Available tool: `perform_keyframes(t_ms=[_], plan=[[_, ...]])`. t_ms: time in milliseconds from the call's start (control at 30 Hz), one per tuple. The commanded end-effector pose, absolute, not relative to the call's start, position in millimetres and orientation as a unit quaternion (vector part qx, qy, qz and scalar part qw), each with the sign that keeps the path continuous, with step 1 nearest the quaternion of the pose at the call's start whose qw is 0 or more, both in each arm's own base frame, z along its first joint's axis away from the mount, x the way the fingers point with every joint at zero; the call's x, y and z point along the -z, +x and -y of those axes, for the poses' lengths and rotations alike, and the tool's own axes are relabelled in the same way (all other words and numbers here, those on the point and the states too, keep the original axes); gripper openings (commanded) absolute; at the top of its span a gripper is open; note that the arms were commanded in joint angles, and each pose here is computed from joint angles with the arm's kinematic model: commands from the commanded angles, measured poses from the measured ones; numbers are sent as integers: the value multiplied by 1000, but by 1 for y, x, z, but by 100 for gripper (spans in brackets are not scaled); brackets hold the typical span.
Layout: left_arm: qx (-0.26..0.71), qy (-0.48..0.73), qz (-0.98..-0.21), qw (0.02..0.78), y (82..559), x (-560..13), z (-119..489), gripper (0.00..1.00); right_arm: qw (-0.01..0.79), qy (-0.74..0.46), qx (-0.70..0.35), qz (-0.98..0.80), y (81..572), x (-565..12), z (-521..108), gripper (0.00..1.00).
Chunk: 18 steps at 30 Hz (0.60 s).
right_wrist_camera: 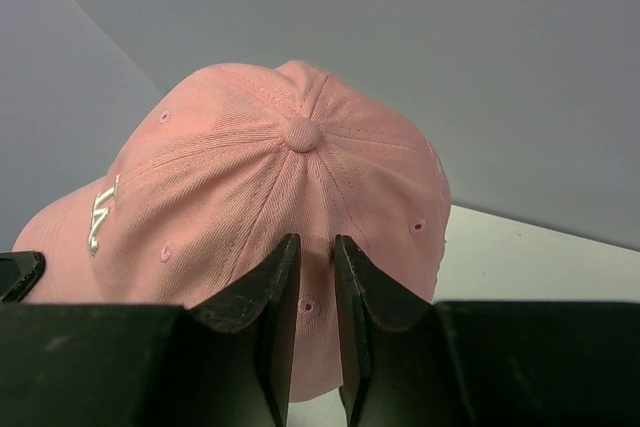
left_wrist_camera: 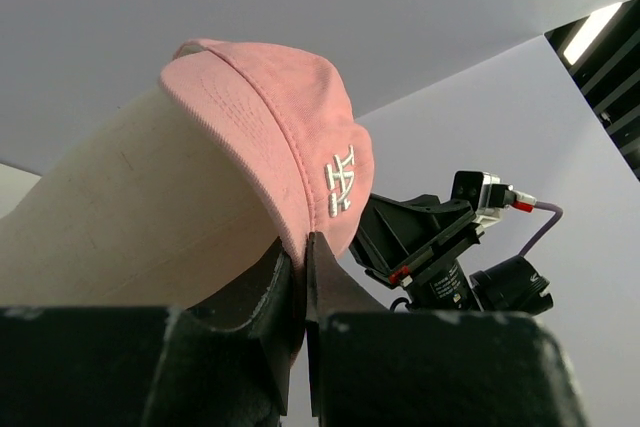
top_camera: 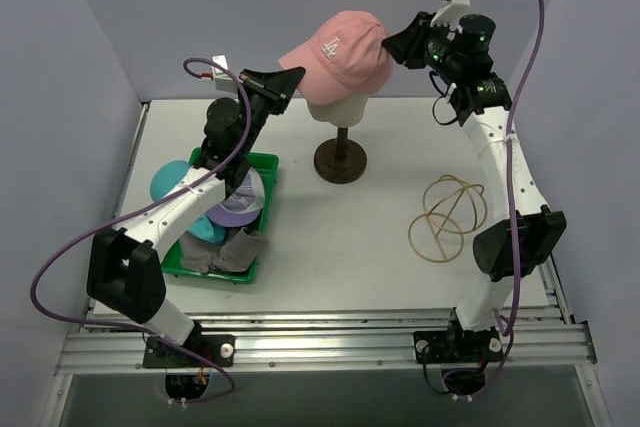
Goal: Stack the hats
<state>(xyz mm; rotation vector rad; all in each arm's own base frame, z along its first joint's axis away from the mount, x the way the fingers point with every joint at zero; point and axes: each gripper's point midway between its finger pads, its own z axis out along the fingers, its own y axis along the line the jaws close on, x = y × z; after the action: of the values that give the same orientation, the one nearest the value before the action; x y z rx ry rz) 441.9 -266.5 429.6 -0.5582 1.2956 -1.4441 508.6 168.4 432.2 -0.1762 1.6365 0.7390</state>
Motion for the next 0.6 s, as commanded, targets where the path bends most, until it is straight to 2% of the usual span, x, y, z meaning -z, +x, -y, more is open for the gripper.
perform_keyframes(t_ms=[0, 133, 567], plan=[[591, -259, -531, 549, 447, -431, 253, 2, 633, -99, -344, -686, 505, -448, -180, 17], [586, -279, -537, 539, 447, -419, 250, 2, 629, -97, -349, -688, 506, -444, -181, 18], [578, -337, -540, 510, 450, -408, 244, 2, 663, -84, -333, -665, 487, -477, -169, 39]])
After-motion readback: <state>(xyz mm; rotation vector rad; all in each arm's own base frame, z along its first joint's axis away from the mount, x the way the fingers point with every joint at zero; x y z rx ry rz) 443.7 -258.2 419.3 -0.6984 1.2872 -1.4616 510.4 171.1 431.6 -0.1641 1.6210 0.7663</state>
